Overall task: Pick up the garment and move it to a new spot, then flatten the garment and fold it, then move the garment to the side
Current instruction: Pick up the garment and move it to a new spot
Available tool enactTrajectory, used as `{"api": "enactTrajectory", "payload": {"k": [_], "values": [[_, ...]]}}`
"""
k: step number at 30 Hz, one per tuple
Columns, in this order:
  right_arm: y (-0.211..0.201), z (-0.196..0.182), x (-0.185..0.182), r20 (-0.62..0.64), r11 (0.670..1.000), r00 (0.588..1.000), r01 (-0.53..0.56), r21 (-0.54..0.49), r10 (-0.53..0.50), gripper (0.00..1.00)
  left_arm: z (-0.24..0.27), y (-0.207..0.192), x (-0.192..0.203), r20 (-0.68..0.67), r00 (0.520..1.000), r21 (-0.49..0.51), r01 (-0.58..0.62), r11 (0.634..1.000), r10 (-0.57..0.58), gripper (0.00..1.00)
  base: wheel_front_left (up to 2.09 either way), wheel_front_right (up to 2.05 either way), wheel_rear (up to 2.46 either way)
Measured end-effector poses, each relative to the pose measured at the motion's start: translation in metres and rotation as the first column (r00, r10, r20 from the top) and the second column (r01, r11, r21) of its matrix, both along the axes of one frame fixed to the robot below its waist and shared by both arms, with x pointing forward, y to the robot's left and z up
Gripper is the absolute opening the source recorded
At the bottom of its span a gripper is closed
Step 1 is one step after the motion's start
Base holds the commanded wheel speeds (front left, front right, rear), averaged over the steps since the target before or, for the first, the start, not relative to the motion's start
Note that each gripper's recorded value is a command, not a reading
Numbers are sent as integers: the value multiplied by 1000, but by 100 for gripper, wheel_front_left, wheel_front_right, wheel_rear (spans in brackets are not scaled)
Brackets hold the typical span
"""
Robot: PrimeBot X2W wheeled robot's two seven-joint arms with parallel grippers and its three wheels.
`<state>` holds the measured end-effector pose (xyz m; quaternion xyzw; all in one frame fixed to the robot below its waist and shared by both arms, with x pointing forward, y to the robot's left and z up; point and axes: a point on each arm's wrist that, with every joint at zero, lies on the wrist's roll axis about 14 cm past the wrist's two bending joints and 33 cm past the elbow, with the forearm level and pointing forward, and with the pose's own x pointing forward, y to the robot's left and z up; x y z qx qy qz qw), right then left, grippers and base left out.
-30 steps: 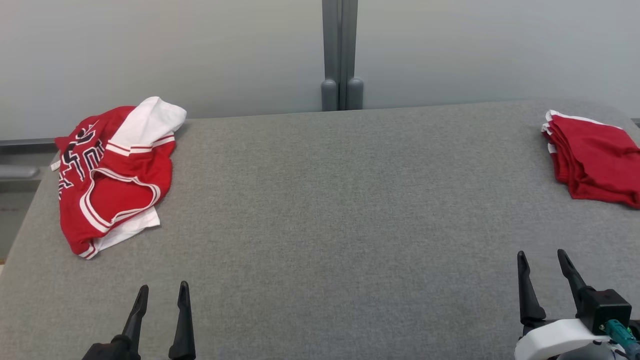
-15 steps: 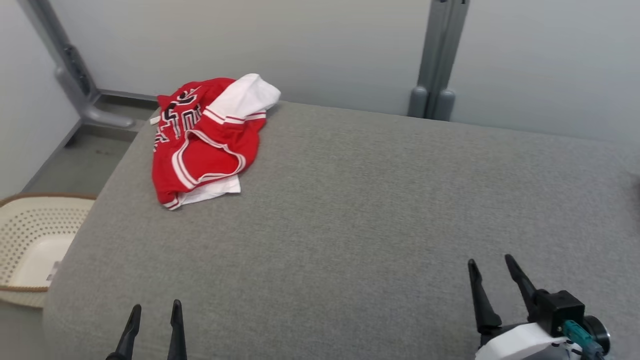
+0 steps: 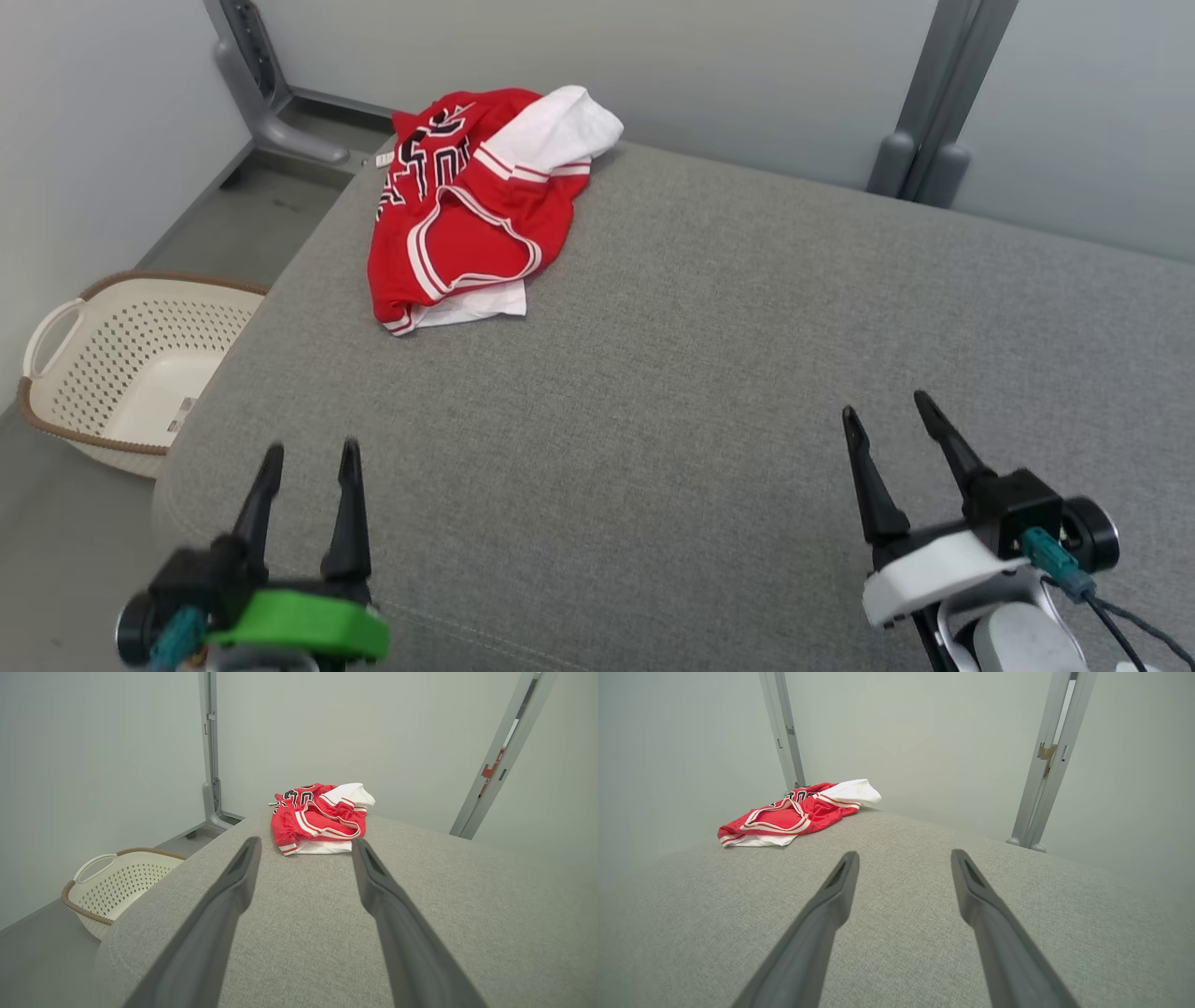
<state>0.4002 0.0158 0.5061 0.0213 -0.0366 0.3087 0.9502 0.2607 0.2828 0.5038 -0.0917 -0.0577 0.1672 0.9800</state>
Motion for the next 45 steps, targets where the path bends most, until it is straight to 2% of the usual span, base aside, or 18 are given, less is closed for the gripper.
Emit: {"api": "enactTrajectory", "payload": {"k": [5, 11, 17, 20, 23, 28, 29, 30, 35, 38, 41, 45], "values": [[13, 15, 32, 84, 1000, 996, -10, -8, 11, 100, 33, 1, 69, 35, 991, 80, 126, 989, -129, 100, 0, 0, 0], [14, 11, 71, 117, 1000, 993, 16, 5, -16, 100, 31, 17, 141, -76, 971, 145, 235, 961, -226, 100, 0, 0, 0], [-11, -46, 93, 15, 997, 997, 81, -20, -80, 100, -41, 34, 189, -321, 914, 109, 295, 949, -247, 100, 0, 0, 0], [-30, -71, 98, -33, 991, 991, 126, -40, -127, 100, -71, 40, 209, -390, 890, 77, 288, 955, -237, 100, 0, 0, 0], [-50, -88, 99, -65, 983, 983, 170, -65, -175, 100, -101, 43, 222, -458, 858, 52, 287, 956, -233, 100, 0, 0, 0], [-76, -108, 95, -109, 970, 966, 222, -104, -233, 100, -152, 46, 228, -596, 774, -2, 263, 965, -212, 100, 0, 0, 0], [-79, -111, 94, -116, 968, 964, 226, -110, -238, 100, -159, 44, 230, -616, 758, -9, 266, 964, -215, 78, 0, 0, 0], [-82, -113, 92, -122, 966, 962, 230, -114, -244, 100, -164, 43, 232, -629, 747, -23, 260, 965, -216, 0, 0, 0, 0], [-92, -115, 87, -139, 961, 954, 252, -118, -267, 100, -163, 33, 242, -628, 739, -29, 292, 956, -245, 0, 0, 0, 0], [-94, -112, 80, -153, 960, 950, 257, -112, -272, 100, -148, 35, 245, -600, 762, -1, 304, 953, -244, 0, 0, 0, 0], [-94, -105, 73, -155, 961, 950, 259, -96, -271, 100, -118, 32, 256, -536, 804, 27, 322, 946, -259, 0, 0, 0, 0], [-93, -88, 66, -147, 963, 952, 262, -61, -268, 100, -63, 25, 274, -443, 844, 107, 386, 916, -303, 0, 0, 0, 0]]}}
